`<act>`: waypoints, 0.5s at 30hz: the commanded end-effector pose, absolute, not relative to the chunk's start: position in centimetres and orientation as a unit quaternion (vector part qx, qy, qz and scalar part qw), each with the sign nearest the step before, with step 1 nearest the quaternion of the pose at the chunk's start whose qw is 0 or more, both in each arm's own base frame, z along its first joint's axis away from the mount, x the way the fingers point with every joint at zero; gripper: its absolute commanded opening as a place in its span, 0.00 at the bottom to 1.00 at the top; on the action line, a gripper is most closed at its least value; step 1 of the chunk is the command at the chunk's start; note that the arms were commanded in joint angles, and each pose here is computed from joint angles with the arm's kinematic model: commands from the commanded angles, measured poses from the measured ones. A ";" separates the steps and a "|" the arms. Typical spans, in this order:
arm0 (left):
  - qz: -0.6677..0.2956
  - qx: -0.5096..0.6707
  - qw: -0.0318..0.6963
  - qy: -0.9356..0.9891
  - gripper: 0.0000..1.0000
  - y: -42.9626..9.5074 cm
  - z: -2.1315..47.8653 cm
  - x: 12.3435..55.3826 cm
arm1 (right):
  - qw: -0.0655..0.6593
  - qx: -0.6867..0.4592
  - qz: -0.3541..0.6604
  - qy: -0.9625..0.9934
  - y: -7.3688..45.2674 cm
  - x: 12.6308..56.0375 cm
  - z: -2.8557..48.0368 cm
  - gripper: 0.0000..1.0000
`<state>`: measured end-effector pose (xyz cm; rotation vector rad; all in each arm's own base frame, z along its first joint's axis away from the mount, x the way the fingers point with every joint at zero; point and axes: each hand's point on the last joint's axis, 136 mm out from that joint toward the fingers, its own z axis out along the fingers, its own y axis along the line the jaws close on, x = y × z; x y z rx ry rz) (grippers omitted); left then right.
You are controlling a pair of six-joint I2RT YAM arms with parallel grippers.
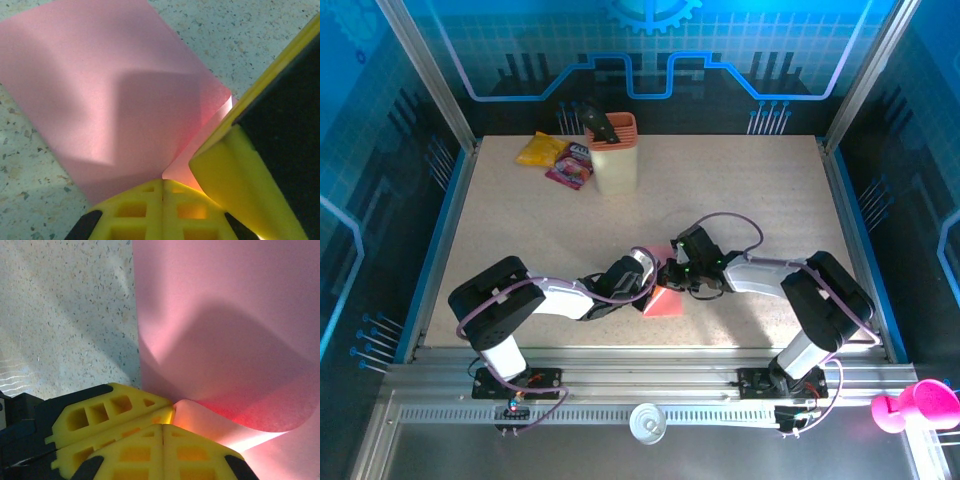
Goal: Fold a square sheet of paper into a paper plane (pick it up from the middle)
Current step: Fold the triangle a second time at the center of the table.
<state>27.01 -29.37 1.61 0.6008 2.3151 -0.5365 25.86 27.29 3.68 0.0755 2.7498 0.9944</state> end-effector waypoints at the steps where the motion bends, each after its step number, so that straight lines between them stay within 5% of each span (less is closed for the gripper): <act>1: -0.194 0.240 0.301 0.902 0.00 -28.5 -0.6 25.9 | 0.071 0.046 0.298 0.951 25.6 23.8 0.2 0.00; 15: -0.193 0.240 0.299 0.903 0.00 -28.4 -0.8 25.9 | 0.057 0.070 0.278 0.956 23.9 23.0 -2.2 0.00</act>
